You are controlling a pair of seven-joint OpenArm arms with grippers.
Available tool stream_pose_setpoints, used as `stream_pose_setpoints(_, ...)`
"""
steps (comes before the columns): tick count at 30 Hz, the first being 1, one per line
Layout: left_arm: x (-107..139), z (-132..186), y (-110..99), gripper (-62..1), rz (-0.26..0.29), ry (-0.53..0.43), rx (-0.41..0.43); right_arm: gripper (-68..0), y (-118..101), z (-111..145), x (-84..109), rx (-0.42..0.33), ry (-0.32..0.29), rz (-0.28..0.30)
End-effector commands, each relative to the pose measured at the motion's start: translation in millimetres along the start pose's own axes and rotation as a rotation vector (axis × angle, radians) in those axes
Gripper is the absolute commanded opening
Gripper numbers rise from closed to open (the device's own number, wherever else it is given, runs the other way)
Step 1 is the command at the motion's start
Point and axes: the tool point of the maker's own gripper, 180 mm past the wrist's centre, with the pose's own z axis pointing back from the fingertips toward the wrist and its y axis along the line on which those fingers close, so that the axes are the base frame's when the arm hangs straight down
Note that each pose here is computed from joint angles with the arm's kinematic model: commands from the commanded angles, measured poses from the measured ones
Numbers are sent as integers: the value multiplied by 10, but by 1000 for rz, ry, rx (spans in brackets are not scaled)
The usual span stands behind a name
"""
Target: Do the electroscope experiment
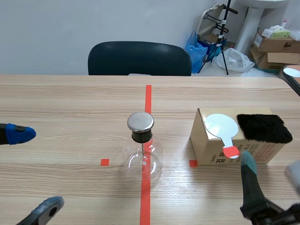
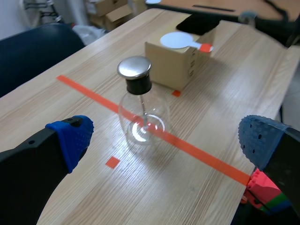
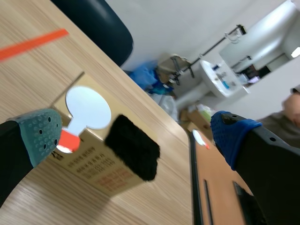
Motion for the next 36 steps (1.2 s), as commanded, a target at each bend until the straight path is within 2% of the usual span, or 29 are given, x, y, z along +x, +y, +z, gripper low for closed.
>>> stream_pose_setpoints(1, 176, -23, 27, 14, 9, -53, 67, 4, -38, -46, 19, 27, -20, -34)
stream_pose_setpoints(3, 245, -28, 67, 14, 5, -65, 124, 4, -26, -75, 63, 83, -37, -121)
stream_pose_setpoints(5, 299, -36, 44, 14, 13, -72, 135, 4, -17, -103, 117, 127, -57, -192)
stream_pose_setpoints(7, 283, -53, 63, 14, 10, -39, 156, 4, -23, -138, 149, 156, -73, -243)
stream_pose_setpoints(10, 267, -41, 185, 14, 44, -19, 233, 4, 22, -188, 182, 227, -88, -308)
stream_pose_setpoints(13, 259, -37, 203, 14, 60, -17, 244, 4, 45, -228, 228, 295, -105, -382)
stream_pose_setpoints(15, 249, -37, 202, 14, 60, -12, 243, 4, 18, -265, 251, 311, -114, -424)
stream_pose_setpoints(21, 220, -38, 200, 14, 61, 5, 243, 4, -118, -420, 281, 276, -124, -495)
stream_pose_setpoints(29, 122, -36, 193, 14, 68, 59, 241, 4, -87, -439, 203, 285, -74, -498)
stream_pose_setpoints(36, 122, -36, 194, 14, 67, 59, 241, 4, -86, -440, 198, 285, -72, -497)
